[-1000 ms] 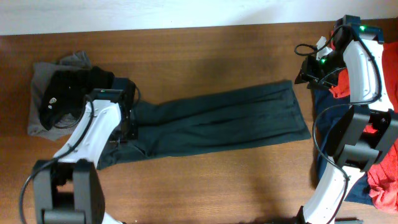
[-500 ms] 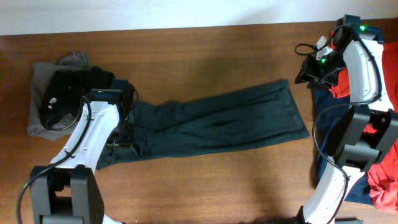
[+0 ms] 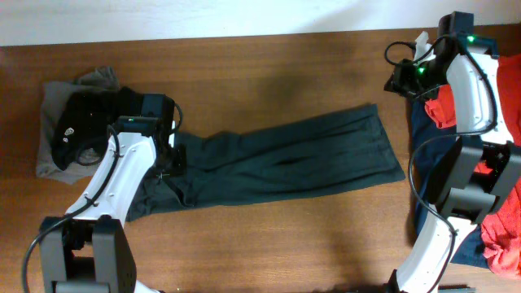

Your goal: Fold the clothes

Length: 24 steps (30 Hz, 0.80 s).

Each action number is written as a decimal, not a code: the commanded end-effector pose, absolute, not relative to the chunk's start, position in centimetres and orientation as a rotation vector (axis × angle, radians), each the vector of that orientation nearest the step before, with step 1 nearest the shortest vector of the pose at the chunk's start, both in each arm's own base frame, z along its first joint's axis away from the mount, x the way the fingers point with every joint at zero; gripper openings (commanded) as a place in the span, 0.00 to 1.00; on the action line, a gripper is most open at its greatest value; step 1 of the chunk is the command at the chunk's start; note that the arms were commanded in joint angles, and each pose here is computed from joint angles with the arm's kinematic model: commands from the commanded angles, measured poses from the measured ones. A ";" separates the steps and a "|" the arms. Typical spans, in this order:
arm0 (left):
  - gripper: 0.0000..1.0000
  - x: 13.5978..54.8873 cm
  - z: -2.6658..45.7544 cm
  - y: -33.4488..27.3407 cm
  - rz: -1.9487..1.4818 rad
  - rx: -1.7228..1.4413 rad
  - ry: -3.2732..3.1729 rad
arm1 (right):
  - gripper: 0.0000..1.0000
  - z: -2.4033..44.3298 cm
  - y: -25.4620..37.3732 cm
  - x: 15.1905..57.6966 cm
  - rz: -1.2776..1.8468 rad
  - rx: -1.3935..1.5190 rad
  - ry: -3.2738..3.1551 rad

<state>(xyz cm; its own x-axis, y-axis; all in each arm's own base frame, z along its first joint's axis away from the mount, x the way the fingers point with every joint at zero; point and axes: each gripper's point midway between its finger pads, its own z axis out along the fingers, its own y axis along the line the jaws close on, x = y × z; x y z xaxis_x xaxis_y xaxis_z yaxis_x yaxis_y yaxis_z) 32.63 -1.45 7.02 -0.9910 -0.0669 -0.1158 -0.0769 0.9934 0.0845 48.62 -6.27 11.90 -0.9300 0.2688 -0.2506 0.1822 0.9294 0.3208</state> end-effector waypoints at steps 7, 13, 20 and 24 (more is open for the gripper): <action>0.56 33.3 7.5 -2.0 0.073 -0.116 2.997 | 0.58 2.0 -6.4 46.2 0.382 0.344 3.033; 0.59 33.8 7.6 -2.1 0.069 -0.116 2.976 | 0.70 0.6 -7.8 42.9 0.420 0.017 3.125; 0.64 34.8 7.8 -2.2 0.059 -0.116 2.933 | 0.70 -0.6 -6.0 38.9 0.713 -0.118 3.154; 0.68 35.6 8.0 -2.2 0.052 -0.116 2.901 | 0.63 -1.7 -3.9 36.8 0.895 -0.142 3.145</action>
